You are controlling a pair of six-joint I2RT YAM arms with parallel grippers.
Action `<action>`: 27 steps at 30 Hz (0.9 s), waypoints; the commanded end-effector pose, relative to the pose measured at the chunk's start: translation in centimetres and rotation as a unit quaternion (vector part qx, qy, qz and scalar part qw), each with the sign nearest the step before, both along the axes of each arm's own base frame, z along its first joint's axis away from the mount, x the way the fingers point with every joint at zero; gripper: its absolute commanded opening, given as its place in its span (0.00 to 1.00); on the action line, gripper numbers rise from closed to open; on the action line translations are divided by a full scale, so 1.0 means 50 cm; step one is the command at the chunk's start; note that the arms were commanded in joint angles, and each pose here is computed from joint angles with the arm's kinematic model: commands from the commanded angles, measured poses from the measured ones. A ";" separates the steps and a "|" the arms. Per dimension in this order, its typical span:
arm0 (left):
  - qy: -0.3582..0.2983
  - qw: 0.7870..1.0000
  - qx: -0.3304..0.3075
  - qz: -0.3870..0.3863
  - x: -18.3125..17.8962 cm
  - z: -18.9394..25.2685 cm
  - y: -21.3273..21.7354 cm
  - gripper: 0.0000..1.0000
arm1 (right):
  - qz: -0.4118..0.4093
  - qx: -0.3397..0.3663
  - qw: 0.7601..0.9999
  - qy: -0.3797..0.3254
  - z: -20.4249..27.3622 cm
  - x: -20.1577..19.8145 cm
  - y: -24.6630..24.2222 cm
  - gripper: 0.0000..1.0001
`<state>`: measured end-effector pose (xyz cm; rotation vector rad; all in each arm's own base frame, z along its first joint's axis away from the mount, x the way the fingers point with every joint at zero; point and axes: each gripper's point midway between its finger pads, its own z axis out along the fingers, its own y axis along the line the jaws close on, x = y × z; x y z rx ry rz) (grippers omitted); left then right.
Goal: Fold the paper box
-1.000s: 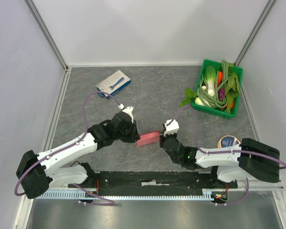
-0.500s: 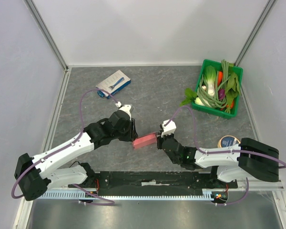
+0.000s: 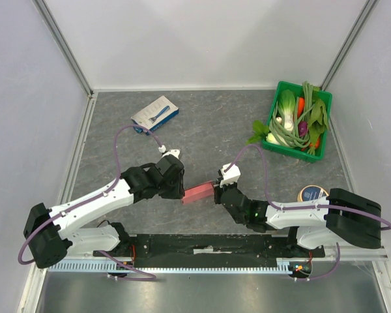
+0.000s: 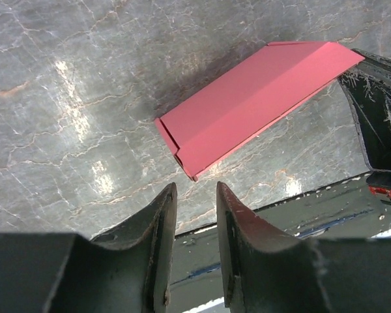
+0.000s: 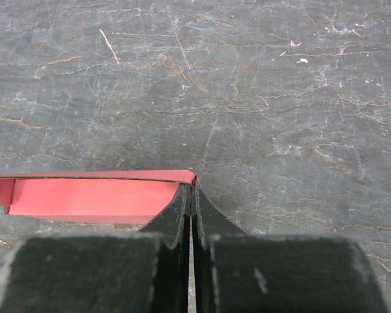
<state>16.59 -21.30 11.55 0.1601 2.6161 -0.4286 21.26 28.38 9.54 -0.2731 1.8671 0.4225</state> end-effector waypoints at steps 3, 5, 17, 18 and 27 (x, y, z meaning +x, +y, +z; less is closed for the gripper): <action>-0.003 1.000 -0.017 0.026 0.003 0.009 -0.023 0.37 | 0.024 -0.053 0.997 0.044 -0.069 -0.032 -0.016 0.00; -0.001 1.000 -0.009 0.026 0.007 0.004 -0.028 0.33 | 0.023 -0.051 0.997 0.043 -0.068 -0.032 -0.017 0.00; -0.025 0.999 0.011 0.045 0.031 -0.011 -0.021 0.25 | 0.028 -0.048 0.998 0.043 -0.065 -0.033 -0.011 0.00; -0.026 0.999 0.009 0.044 0.032 -0.010 -0.023 0.23 | 0.029 -0.048 0.998 0.043 -0.064 -0.033 -0.010 0.00; -0.032 0.999 0.004 0.038 0.037 -0.020 -0.032 0.16 | 0.029 -0.047 0.998 0.041 -0.060 -0.032 -0.008 0.00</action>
